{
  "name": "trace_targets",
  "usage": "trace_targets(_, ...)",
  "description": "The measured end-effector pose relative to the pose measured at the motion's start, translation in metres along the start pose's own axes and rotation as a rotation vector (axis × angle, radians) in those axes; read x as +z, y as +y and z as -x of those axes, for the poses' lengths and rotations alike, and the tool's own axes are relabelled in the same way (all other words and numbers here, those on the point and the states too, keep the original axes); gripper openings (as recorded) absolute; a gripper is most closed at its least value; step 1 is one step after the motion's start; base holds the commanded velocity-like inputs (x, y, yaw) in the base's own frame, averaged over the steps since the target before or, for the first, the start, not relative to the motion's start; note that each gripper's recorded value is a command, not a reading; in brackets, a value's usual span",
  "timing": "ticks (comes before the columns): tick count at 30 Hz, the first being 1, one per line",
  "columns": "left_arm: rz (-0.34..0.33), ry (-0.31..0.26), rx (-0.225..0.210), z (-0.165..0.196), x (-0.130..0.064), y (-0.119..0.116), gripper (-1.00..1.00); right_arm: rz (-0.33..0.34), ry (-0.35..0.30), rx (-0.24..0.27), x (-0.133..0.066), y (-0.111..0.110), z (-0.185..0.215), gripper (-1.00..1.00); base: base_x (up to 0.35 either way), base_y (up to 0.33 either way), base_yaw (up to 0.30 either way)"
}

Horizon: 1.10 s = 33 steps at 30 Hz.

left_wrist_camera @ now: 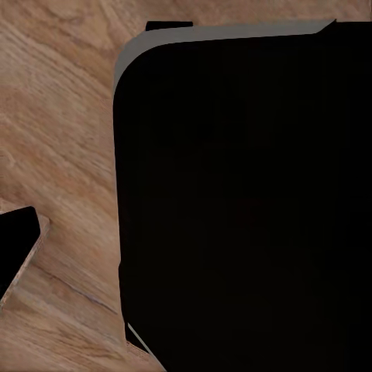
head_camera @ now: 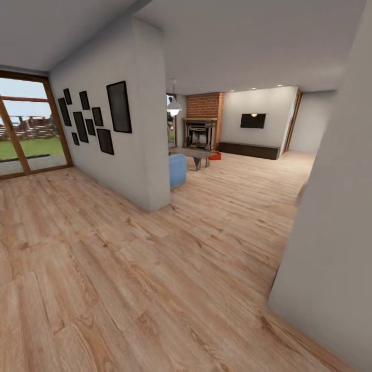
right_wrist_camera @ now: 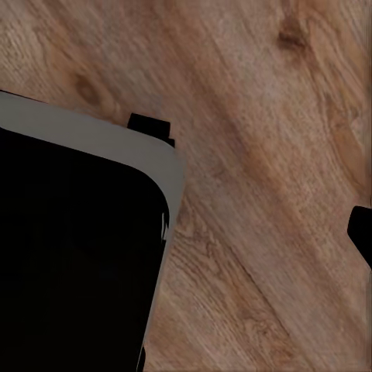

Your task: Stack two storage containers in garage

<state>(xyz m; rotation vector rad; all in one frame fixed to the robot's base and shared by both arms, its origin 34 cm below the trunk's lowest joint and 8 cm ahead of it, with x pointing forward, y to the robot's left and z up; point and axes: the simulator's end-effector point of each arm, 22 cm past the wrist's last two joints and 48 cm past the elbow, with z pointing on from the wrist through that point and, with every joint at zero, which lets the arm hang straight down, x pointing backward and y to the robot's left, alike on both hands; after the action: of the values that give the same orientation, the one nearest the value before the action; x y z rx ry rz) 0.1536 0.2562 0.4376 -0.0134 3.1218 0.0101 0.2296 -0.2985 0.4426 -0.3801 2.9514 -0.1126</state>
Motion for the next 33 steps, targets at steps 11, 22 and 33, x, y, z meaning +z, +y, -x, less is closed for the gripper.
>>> trace_targets(11, 0.0, 0.0, 0.0, -0.0001, 0.0, 0.0, 1.0, 0.0, 0.001, 0.0, 0.0, 0.0001, -0.0004, 1.0, 0.323, 0.0, 0.0)
trace_targets(22, 0.0, 0.0, 0.0, 0.0, 0.0, 0.0, 1.0, -0.001, -0.001, 0.002, 0.0, -0.0005, 0.0001, 1.0, 0.323, 0.0, 0.0)
trace_targets(33, 0.0, 0.0, -0.001, 0.0, 0.0, 0.0, 1.0, 0.01, -0.003, 0.002, 0.0, 0.0071, 0.0018, 1.0, 0.323, 0.0, 0.0)
